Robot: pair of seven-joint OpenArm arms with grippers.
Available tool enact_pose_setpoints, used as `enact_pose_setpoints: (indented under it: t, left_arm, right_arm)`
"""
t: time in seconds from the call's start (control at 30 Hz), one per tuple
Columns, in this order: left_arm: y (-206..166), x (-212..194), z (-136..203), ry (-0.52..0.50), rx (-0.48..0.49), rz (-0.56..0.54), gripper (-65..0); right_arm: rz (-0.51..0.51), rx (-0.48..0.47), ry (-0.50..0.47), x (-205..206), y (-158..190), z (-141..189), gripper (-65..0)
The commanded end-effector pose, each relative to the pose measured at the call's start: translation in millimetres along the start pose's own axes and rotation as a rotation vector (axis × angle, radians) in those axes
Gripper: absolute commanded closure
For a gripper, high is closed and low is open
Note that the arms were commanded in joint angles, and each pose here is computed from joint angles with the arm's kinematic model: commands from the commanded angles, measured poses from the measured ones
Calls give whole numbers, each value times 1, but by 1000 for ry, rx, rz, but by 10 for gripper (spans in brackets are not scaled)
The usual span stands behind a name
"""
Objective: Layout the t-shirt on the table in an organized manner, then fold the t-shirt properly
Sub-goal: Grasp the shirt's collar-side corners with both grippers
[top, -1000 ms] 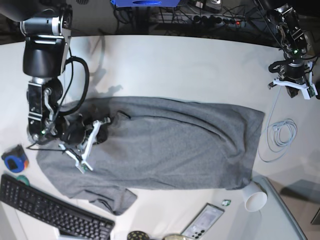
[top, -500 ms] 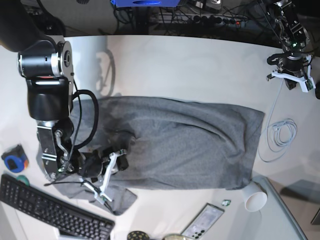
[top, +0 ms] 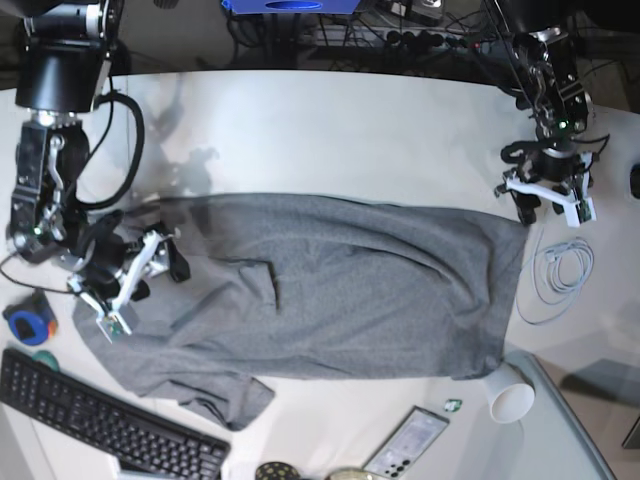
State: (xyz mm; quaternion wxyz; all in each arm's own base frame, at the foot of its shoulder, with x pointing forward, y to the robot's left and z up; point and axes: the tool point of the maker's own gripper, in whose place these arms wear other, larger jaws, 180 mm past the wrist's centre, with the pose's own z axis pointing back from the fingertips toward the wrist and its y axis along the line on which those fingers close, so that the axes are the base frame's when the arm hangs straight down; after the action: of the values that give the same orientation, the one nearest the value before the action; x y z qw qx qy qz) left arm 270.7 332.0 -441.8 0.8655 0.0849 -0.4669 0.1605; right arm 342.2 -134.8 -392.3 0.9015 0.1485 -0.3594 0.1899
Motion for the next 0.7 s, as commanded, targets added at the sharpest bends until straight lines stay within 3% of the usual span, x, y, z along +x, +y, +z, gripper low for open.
enact_pose_setpoints:
  t: [0.0,0.33,0.47,0.53,0.67]
  left_arm:
    - [6,15,-7,-35,16,7,-346]
    - [-11,-18,-39,75,3,107,-334]
    - [-19,-15,-42,60,-15,206,-337]
    - [-20,-12,-42,49,-26,273,-339]
    - [-24,-5,-45,33,-39,310,-339]
  right_arm:
    - [16,-27,-76,19,-9,13,-398]
    - [-148,-216,-50,-57,-45,76,-405]
    - [-318,-293,-82,-82,-60,91,-407]
    - [-427,-302,-148,-88,-65,97,-414]
    - [-626,-224,-284,-94,-66,101,-501]
